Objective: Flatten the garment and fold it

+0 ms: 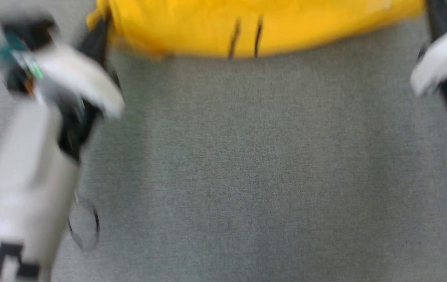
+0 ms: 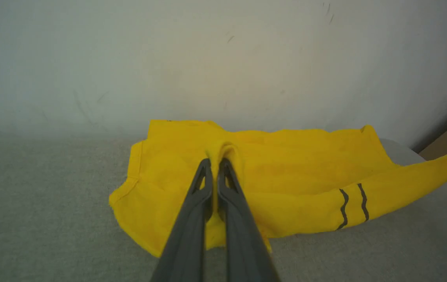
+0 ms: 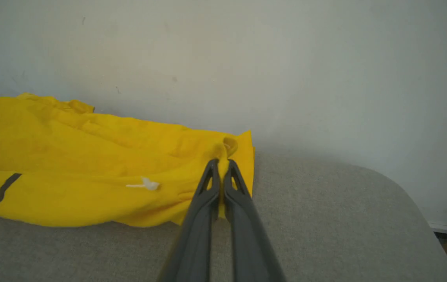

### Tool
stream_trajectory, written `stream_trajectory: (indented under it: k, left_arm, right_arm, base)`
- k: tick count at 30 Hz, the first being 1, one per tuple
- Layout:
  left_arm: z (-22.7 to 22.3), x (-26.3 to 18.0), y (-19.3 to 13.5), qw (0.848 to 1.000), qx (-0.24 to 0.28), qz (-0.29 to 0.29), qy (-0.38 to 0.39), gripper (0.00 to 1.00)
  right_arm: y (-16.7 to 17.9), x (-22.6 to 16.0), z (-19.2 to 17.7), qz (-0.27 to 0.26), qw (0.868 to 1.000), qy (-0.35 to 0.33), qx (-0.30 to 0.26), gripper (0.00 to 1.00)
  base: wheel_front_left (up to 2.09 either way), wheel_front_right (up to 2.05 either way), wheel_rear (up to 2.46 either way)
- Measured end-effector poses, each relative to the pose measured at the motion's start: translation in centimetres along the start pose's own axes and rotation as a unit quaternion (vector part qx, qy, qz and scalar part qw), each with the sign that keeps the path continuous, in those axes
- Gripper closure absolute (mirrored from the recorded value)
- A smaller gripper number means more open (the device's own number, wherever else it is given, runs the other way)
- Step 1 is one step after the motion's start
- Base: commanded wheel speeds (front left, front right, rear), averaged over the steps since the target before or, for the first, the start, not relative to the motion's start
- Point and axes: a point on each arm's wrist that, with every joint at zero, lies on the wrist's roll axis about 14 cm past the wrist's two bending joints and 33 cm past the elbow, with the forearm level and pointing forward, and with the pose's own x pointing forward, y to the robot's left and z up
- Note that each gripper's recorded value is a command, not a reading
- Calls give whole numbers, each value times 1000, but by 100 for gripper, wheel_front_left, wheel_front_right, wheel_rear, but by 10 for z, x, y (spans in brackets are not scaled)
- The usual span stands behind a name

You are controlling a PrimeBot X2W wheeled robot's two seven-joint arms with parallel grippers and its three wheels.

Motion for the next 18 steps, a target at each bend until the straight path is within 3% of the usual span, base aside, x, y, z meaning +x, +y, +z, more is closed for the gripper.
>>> stream_trajectory:
  k: [7, 18]
  left_arm:
    - [-85, -98, -21, 986, -41, -15, 158, 100]
    - [-118, -213, -34, 969, -58, 22, 241, 100]
  right_arm:
    - [7, -65, -48, 1, 997, 61, 42, 100]
    - [19, -161, -105, -13, 985, 154, 72, 100]
  base:
    - [0, 0, 0]
    - [0, 0, 0]
